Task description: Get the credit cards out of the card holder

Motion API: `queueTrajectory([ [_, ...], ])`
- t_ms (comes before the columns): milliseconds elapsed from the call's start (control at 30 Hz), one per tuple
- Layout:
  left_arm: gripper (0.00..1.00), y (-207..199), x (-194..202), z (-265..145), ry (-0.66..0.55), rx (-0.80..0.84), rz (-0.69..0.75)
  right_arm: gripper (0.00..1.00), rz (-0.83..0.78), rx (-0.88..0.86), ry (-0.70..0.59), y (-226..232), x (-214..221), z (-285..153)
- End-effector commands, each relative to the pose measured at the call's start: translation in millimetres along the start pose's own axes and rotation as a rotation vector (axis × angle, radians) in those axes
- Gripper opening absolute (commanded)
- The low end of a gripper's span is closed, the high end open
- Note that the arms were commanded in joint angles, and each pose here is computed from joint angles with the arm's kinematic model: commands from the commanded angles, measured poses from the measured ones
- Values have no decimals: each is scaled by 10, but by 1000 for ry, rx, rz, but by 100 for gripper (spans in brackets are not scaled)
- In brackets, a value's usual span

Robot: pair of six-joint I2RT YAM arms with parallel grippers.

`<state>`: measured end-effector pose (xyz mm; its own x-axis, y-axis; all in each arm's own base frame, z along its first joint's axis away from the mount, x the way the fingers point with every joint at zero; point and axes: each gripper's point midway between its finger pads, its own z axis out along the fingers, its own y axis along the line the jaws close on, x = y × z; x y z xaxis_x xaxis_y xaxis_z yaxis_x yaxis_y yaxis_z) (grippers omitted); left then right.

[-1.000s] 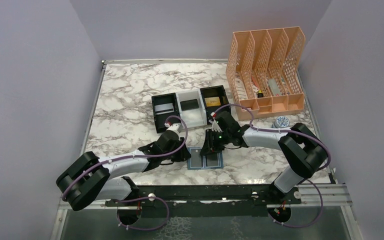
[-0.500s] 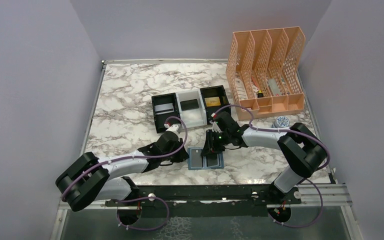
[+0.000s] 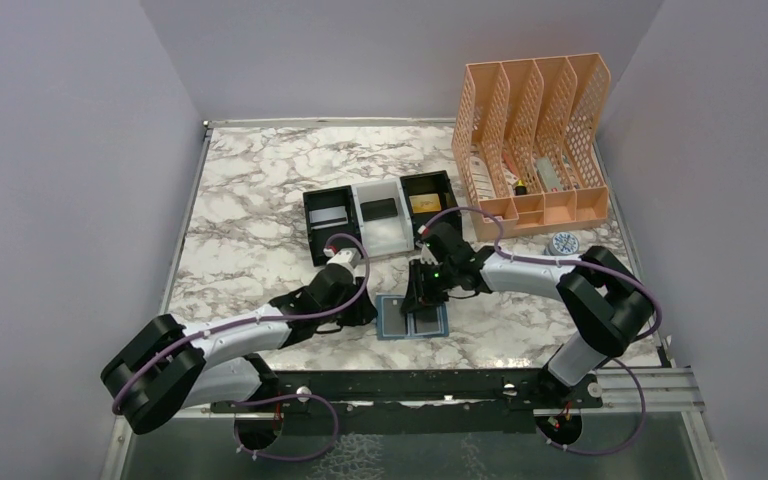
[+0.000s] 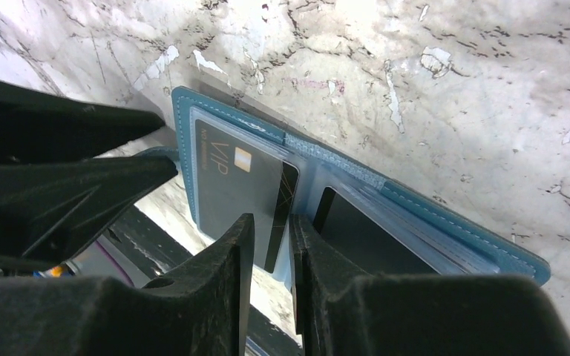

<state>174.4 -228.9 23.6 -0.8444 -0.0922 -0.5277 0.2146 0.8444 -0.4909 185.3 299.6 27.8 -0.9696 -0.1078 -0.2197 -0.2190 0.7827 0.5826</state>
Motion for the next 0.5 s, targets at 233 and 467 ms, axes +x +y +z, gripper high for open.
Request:
queueTrajectory([
  [233,56,-138,-63,3,17,35,54,25,36,102,-22,-221,63,27],
  [467,56,-124,70,84,88,47,108,23,55,58,-21,-136,57,31],
])
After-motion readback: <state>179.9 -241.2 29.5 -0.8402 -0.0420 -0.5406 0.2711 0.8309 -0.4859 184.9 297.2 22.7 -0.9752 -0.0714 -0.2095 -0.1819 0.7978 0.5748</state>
